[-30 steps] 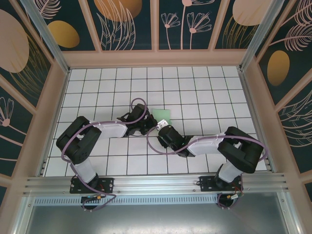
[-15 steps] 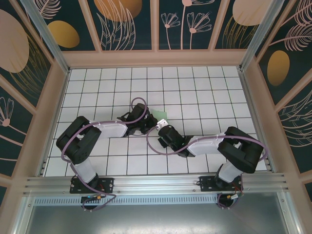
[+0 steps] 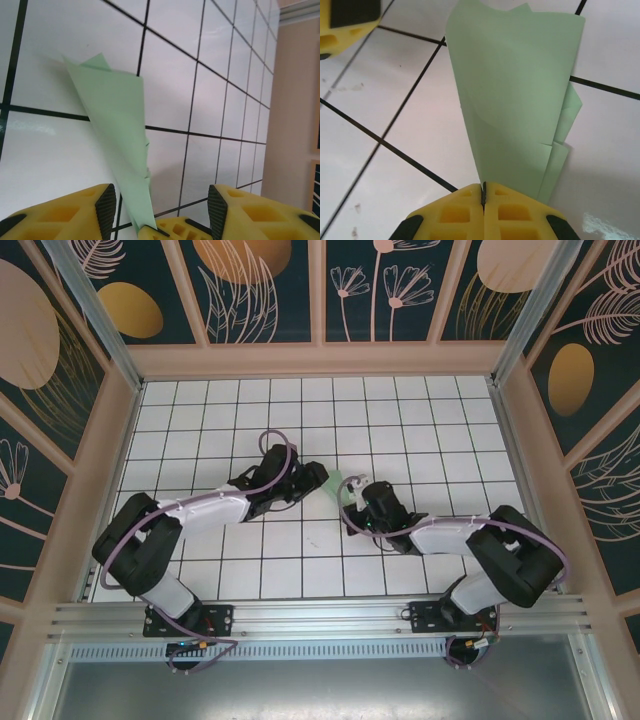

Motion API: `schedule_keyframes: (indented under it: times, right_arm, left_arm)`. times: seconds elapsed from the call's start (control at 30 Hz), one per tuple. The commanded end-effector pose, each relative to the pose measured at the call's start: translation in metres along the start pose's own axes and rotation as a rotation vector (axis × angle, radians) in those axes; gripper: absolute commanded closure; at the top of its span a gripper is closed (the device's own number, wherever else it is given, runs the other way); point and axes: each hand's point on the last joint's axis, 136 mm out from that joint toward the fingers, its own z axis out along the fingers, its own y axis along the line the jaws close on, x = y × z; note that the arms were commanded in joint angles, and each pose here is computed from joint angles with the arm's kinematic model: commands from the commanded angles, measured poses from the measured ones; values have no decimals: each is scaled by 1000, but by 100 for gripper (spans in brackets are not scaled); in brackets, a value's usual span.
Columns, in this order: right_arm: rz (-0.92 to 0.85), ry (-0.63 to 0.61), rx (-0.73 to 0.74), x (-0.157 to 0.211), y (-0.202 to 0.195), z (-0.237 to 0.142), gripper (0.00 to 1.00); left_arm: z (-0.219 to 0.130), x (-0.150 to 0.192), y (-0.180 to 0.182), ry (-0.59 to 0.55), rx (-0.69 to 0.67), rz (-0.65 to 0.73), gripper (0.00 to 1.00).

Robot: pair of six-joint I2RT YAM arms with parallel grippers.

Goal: Fold a paper plane with a square sheet of paper (pick it up from the middle)
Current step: Fold the wing for the fifth time at the center of the table.

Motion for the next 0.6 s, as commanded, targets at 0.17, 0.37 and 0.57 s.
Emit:
schedule_keyframes:
  times: [0.17, 0.37, 0.57]
  right_arm:
    - [237, 8, -309, -8, 16, -8, 98]
    - [361, 27, -307, -1, -3, -3, 99]
    - [453, 7, -291, 3, -16, -2, 99]
  left_arm:
    - [2, 3, -13, 9, 77, 54, 46]
    - [18, 17, -19, 98, 124, 80, 55]
    - [34, 25, -13, 147, 113, 91, 59]
